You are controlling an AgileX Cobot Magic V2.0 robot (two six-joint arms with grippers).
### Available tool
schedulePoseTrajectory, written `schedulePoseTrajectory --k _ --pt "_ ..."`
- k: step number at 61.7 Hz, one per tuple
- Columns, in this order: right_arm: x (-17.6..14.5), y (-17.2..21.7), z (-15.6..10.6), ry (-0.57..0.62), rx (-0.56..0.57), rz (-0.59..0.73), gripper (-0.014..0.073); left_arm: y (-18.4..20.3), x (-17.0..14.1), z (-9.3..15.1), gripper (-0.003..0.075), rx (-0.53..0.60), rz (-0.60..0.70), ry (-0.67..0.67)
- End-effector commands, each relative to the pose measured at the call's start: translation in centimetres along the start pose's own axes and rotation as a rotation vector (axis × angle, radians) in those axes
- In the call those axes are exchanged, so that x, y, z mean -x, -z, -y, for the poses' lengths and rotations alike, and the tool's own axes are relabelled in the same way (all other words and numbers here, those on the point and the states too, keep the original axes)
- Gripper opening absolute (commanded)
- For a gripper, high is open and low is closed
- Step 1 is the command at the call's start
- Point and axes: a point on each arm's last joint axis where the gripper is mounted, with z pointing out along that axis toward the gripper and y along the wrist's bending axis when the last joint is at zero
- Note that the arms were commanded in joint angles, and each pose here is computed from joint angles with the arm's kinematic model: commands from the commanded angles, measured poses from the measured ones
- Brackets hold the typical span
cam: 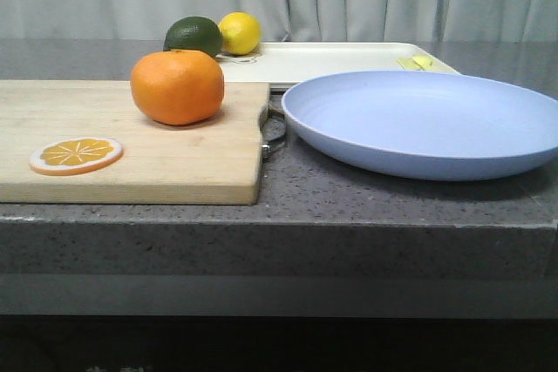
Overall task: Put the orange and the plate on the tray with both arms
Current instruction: 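Reach the left gripper over the cutting board and grasp the orange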
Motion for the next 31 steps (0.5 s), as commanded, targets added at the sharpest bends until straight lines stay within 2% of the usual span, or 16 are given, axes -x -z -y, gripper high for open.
schedulePoseTrajectory --k 1,9,17,23,31 --pt "1.6 0.2 0.0 0.014 -0.006 0.085 0.0644 0.1 2.2 0.2 0.0675 -0.011 0.137 0.020" --pt "1.4 0.2 0.0 0.043 -0.007 0.068 0.0644 -0.4 2.0 0.2 0.0675 -0.012 0.111 0.041" --pt "1.4 0.2 0.0 0.136 -0.017 0.064 0.0644 -2.4 2.2 0.8 0.0675 -0.044 -0.014 0.051" --pt "1.3 0.1 0.0 0.148 -0.017 0.055 0.0644 -4.5 2.8 2.4 0.0675 -0.123 -0.113 0.010" --pt "1.2 0.1 0.0 0.148 -0.015 0.038 0.0644 -7.2 3.6 6.1 0.0675 -0.275 -0.228 -0.034"
